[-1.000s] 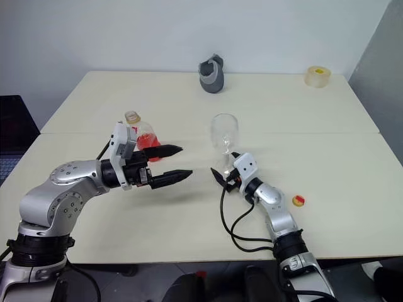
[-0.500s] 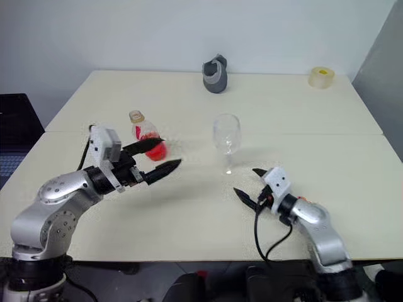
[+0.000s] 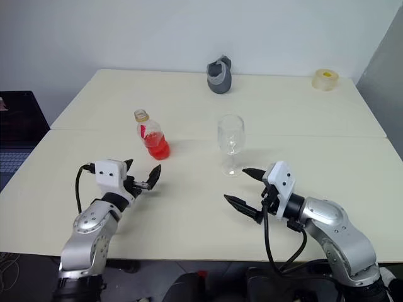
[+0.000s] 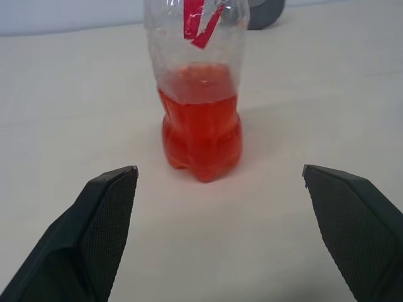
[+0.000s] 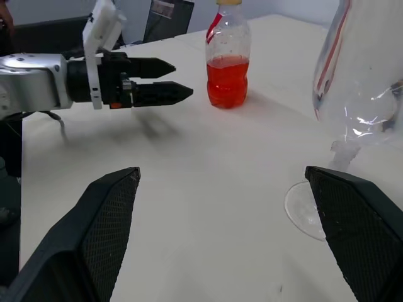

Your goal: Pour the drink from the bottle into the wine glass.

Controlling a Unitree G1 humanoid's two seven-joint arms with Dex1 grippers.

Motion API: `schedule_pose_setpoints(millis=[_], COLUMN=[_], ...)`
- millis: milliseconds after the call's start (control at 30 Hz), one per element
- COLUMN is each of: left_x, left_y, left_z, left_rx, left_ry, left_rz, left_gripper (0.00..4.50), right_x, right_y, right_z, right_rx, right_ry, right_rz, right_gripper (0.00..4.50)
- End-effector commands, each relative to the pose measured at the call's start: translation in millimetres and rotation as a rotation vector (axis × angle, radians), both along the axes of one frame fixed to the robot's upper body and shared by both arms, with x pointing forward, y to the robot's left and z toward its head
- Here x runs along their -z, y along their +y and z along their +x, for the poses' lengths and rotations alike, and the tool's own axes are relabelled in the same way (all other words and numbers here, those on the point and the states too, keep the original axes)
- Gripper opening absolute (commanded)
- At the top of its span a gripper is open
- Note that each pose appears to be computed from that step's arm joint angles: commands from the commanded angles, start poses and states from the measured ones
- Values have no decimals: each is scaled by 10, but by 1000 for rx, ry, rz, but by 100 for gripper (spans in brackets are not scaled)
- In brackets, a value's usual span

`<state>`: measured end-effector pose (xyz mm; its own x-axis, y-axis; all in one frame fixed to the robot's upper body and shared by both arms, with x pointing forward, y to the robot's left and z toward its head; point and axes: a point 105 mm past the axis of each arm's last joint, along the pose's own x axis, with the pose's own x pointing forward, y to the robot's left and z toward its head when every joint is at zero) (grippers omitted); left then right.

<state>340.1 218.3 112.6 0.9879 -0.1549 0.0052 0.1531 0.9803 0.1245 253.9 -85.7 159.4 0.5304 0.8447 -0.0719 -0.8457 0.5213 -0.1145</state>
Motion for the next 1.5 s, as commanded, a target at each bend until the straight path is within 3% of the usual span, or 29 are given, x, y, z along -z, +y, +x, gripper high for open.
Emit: schedule_pose_setpoints(millis=[33, 400, 833, 933, 1067, 1200, 1333, 1500], left_x=[-95, -162, -252, -262, -269, -348, -516, -816], left_y=[29, 30, -75, -102, -109, -150, -260, -492], left_z=[151, 568, 845, 854, 834, 778, 728, 728], left_rx=[-3, 18, 40, 54, 67, 104, 155, 242], left_ry=[-53, -83, -90, -94, -96, -115, -144, -196], left_rz=[29, 38, 2, -19, -51, -71, -45, 59], left_gripper=[450, 450, 450, 393, 264, 166, 103, 90], right_x=[-148, -176, -235, -264, -290, -328, -409, -477], right_y=[91, 117, 114, 106, 110, 94, 46, 9], right_z=[-67, -88, -57, -44, -50, -64, -57, -18], right_rx=[-32, -26, -23, -18, -17, -3, 19, 45], right_ry=[-60, -79, -103, -113, -122, -156, -203, -216], right_rz=[15, 10, 19, 26, 35, 42, 62, 80], right_gripper=[447, 447, 447, 450, 450, 450, 450, 450])
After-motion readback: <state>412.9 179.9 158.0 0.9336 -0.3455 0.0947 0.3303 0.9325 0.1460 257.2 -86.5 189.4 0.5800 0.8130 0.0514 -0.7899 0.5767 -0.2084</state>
